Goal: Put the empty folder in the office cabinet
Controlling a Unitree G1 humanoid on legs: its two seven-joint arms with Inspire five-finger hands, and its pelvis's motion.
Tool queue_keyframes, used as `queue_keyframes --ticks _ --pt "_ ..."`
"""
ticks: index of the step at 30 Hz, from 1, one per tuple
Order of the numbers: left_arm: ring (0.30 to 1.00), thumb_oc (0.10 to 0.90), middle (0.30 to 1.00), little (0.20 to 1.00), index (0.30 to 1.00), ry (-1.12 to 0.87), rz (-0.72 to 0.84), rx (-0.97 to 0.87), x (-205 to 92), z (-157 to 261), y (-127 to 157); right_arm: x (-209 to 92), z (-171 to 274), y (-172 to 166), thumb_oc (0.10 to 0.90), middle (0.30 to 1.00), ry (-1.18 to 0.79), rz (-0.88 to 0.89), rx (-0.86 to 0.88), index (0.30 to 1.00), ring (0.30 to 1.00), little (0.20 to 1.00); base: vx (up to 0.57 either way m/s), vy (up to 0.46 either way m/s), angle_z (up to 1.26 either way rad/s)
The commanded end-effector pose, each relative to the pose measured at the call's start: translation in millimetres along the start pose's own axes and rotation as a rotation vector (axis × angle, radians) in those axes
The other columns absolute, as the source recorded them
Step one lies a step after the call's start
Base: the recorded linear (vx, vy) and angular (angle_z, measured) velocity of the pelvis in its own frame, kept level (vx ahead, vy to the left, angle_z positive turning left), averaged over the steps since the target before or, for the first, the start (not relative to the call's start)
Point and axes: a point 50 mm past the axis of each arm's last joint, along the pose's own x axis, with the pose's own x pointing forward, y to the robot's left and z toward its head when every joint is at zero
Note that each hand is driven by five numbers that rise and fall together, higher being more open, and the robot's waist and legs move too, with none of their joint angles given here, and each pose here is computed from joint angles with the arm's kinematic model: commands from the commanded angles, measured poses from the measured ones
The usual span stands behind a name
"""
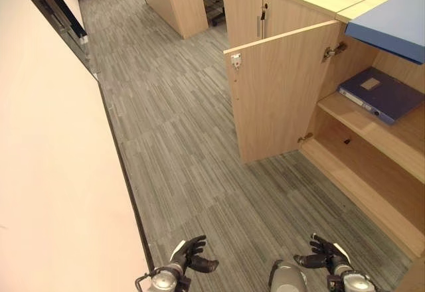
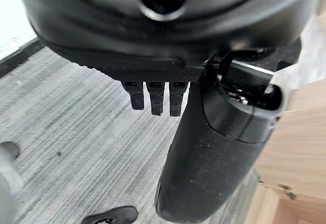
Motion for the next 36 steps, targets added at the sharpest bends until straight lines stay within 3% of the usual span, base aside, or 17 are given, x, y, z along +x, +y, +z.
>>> queue_keyframes --ticks 1,8,18,31,36 --pt "0.900 0.800 0.900 0.900 0.900 -0.141 0.014 0.079 1 28 8 0 30 3 0.800 0.900 -0.163 0.023 0.003 0.900 0.900 0.900 0.21 -0.196 -0.52" --pt "0.900 0.800 0.900 0.900 0.900 -0.185 0.061 0.018 0 36 16 4 56 -1 0.800 0.900 -0.229 0.033 -0.051 0.900 0.900 0.900 0.32 -0.259 -1.06" --pt "0.900 0.800 0.900 0.900 0.900 -0.145 0.094 -0.059 -2 23 18 -3 21 -20 0.800 0.900 -0.119 -0.060 0.035 0.900 0.900 0.900 0.41 0.063 -0.77" --pt "0.900 0.800 0.900 0.900 0.900 0.058 0.129 0.001 -9 -23 23 2 14 32 0.800 0.900 -0.103 0.103 0.006 0.900 0.900 0.900 0.55 0.006 -1.14" --pt "0.900 0.800 0.900 0.900 0.900 0.034 0.158 0.035 -8 -13 33 7 48 54 0.800 0.900 -0.211 0.190 -0.055 0.900 0.900 0.900 0.40 0.081 -0.89"
